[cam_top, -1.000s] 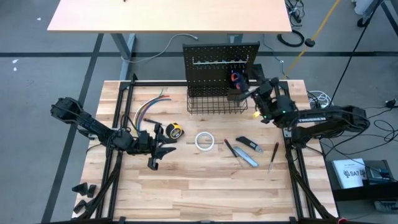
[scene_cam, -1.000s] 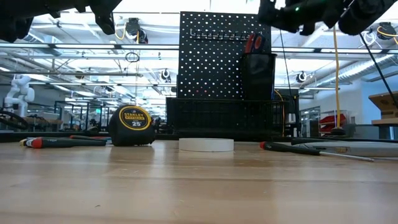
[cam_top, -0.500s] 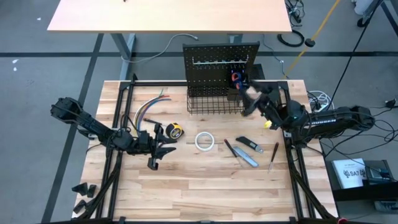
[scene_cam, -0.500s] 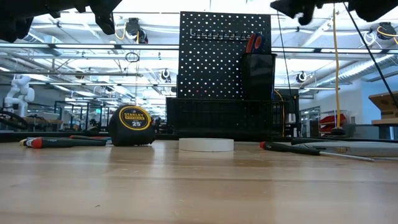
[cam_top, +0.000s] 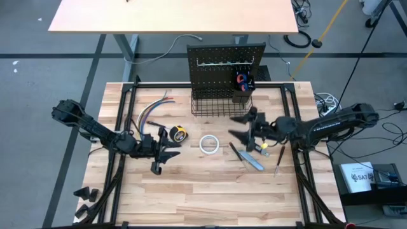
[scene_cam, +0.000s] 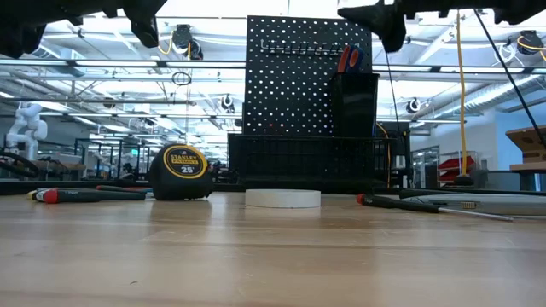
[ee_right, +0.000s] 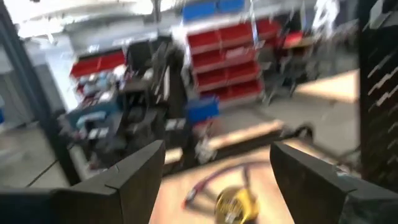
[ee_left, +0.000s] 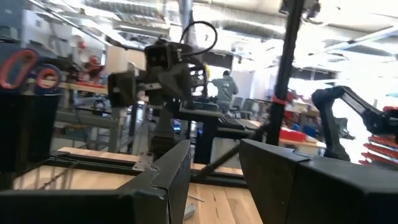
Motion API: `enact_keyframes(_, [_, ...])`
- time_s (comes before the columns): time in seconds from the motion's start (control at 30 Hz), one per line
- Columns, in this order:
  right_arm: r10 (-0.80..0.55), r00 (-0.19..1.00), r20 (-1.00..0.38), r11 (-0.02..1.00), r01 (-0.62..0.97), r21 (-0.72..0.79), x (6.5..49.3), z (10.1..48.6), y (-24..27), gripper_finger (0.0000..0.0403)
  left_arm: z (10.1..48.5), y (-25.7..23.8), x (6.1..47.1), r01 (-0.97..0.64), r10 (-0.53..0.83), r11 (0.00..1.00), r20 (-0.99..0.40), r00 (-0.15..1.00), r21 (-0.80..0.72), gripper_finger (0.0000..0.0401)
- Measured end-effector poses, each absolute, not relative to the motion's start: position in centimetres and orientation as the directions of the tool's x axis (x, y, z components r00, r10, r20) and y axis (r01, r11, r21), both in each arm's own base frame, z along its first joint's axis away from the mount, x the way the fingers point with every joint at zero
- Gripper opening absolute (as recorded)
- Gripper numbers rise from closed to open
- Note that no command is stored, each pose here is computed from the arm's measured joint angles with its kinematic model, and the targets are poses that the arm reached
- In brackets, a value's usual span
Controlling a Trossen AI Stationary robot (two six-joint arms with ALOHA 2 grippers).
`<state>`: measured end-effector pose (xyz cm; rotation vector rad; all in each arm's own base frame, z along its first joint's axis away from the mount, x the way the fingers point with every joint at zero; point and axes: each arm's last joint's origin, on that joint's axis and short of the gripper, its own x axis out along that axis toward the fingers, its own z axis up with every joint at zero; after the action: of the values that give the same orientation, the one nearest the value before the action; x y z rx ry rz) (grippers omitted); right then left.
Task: Hang tools onto peg board
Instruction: Put the silver cutter into the black wire basket on the peg board
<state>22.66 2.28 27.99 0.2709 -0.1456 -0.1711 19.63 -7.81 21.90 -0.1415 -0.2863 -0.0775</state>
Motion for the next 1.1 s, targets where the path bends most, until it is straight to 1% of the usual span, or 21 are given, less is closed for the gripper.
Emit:
enact_keyframes(0.13, [-0.119, 0.993, 0.022, 0.946, 0.106, 0.307, 23.2, 26.5, 3.9, 0.0281, 21.5, -8.0, 19.7, 0.137, -0.108, 0.986, 0.253, 0.961, -0.099, 0.0143])
enact_keyframes(0.27, [-0.049, 0.997, -0.053, 0.944, 0.064, 0.323, 23.9, 25.0, 5.5, 0.0281, 21.3, -8.4, 20.5, 0.130, -0.119, 0.989, 0.148, 0.982, -0.067, 0.0143])
enact_keyframes(0.5, [0.018, 0.985, -0.174, 0.948, 0.038, 0.315, 24.6, 22.5, 7.6, 0.0281, 22.4, -9.3, 23.0, 0.048, -0.052, 0.998, -0.131, 0.990, -0.031, 0.0143])
enact_keyframes(0.63, [0.032, 0.970, -0.241, 0.957, 0.040, 0.288, 25.0, 20.9, 8.4, 0.0281, 21.5, -9.6, 24.0, -0.010, 0.011, 1.000, -0.277, 0.961, 0.005, 0.0143])
enact_keyframes(0.83, [-0.060, 0.937, -0.345, 0.938, 0.171, 0.303, 25.5, 18.7, 8.4, 0.0281, 20.4, -9.5, 25.7, -0.149, 0.163, 0.986, -0.312, 0.936, 0.069, 0.0143])
enact_keyframes(0.9, [-0.097, 0.913, -0.396, 0.923, 0.232, 0.308, 25.3, 18.1, 8.3, 0.0281, 20.3, -9.2, 26.4, -0.185, 0.193, 0.981, -0.315, 0.929, 0.057, 0.0143])
enact_keyframes(0.97, [-0.113, 0.886, -0.449, 0.908, 0.276, 0.315, 25.0, 17.6, 8.0, 0.0281, 20.4, -9.1, 27.0, -0.177, 0.184, 0.983, -0.321, 0.929, 0.051, 0.0143])
enact_keyframes(1.1, [-0.112, 0.852, -0.511, 0.887, 0.318, 0.336, 24.4, 17.3, 7.9, 0.0281, 20.5, -9.7, 28.0, -0.096, 0.113, 0.993, -0.360, 0.926, 0.064, 0.0143])
